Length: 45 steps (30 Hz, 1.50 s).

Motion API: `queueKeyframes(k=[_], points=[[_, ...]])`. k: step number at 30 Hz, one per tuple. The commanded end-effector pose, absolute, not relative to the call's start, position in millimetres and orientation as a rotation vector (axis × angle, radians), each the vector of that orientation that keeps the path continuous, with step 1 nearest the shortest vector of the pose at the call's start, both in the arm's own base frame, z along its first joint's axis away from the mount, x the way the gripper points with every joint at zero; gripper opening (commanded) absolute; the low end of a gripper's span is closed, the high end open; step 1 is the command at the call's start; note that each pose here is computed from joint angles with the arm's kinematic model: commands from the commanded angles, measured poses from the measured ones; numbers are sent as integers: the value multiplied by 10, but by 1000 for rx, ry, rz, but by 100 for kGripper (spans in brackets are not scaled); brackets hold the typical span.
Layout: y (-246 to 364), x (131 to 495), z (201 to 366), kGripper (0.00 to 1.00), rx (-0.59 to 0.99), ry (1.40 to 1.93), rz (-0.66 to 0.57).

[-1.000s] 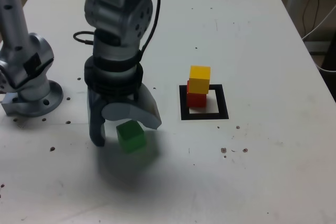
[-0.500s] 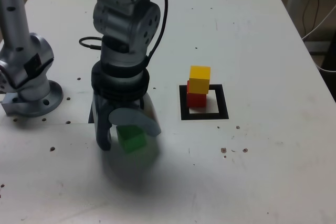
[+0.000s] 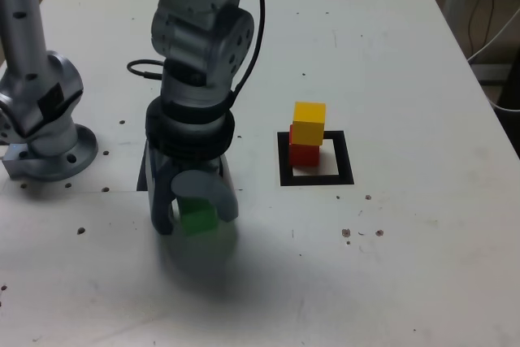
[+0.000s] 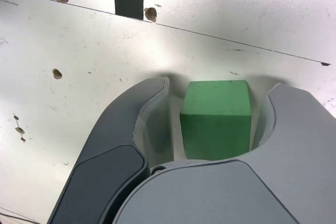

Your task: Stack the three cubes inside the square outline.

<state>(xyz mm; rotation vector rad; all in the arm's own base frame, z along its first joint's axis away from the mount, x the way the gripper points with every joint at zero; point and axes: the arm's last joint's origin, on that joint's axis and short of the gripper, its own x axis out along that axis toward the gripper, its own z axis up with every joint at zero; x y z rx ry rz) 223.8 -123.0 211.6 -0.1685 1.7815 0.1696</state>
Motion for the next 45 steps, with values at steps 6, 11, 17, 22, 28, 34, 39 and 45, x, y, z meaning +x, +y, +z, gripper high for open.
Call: queueKeyframes(k=[6, 11, 17, 22, 28, 34, 39, 45], points=[[-1224, 2262, 2147, 40, -161, 1754, 169], [-1220, 2268, 2170, 37, -158, 1733, 168], [-1112, 2197, 2340, 30, -148, 1679, 174], [-880, 2131, 2547, 28, -107, 1665, 134], [-523, 2232, 2833, 28, 19, 1674, 38], [-326, 2361, 3316, 28, 153, 1623, 48], [-285, 2567, 3583, 28, 147, 1582, 41], [-337, 2961, 3656, 28, 132, 1584, 21]])
